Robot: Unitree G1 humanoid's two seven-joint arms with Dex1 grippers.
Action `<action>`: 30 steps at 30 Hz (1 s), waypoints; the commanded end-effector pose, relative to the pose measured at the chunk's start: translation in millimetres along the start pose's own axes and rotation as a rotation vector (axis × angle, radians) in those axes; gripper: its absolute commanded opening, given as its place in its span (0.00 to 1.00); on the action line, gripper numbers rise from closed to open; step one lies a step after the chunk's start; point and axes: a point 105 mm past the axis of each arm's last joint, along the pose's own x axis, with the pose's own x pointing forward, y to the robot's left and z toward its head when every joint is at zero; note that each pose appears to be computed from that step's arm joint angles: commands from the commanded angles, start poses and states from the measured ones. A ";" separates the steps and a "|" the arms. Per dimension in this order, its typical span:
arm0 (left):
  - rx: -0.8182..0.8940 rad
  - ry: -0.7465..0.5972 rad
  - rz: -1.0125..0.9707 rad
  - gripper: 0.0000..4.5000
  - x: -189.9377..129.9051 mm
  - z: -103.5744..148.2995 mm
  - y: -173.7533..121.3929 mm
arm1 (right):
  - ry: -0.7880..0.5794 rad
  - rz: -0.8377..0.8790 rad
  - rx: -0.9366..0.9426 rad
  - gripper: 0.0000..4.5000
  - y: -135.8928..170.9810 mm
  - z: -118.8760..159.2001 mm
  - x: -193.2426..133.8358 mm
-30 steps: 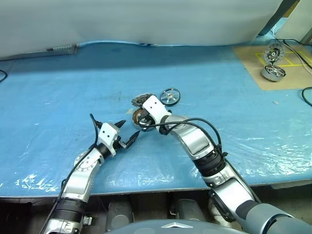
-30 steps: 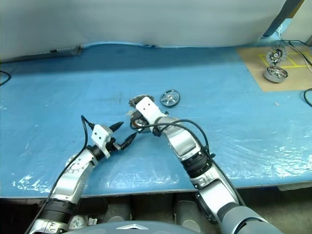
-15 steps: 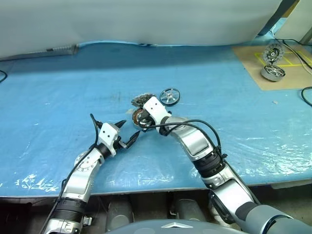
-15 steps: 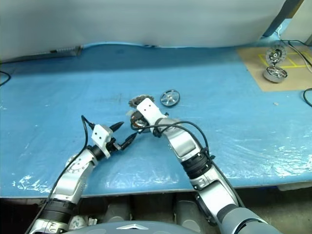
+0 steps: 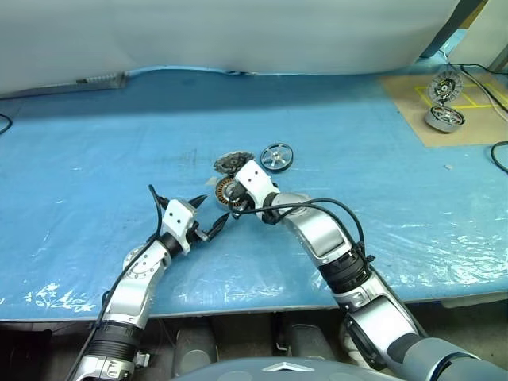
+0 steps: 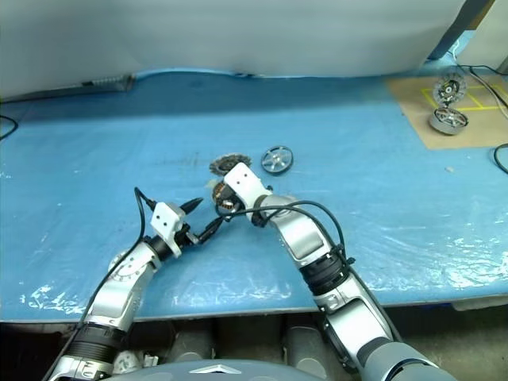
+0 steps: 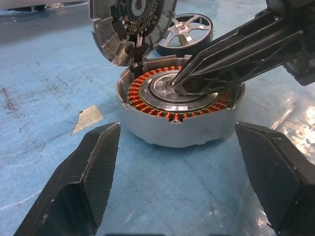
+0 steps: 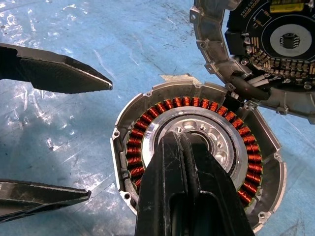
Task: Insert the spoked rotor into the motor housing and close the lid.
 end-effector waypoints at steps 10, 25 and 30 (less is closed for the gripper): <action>0.025 -0.030 -0.010 0.88 -0.1 10.0 0.4 | 0.053 -0.097 0.058 0.01 -16.1 -8.8 -0.7; 0.024 -0.032 -0.024 0.88 3.3 10.1 -1.2 | -0.092 -0.094 0.076 0.01 -18.7 22.5 -7.0; 0.024 -0.030 -0.021 0.88 3.2 9.7 -0.8 | -0.089 -0.095 0.082 0.01 -18.4 16.0 0.2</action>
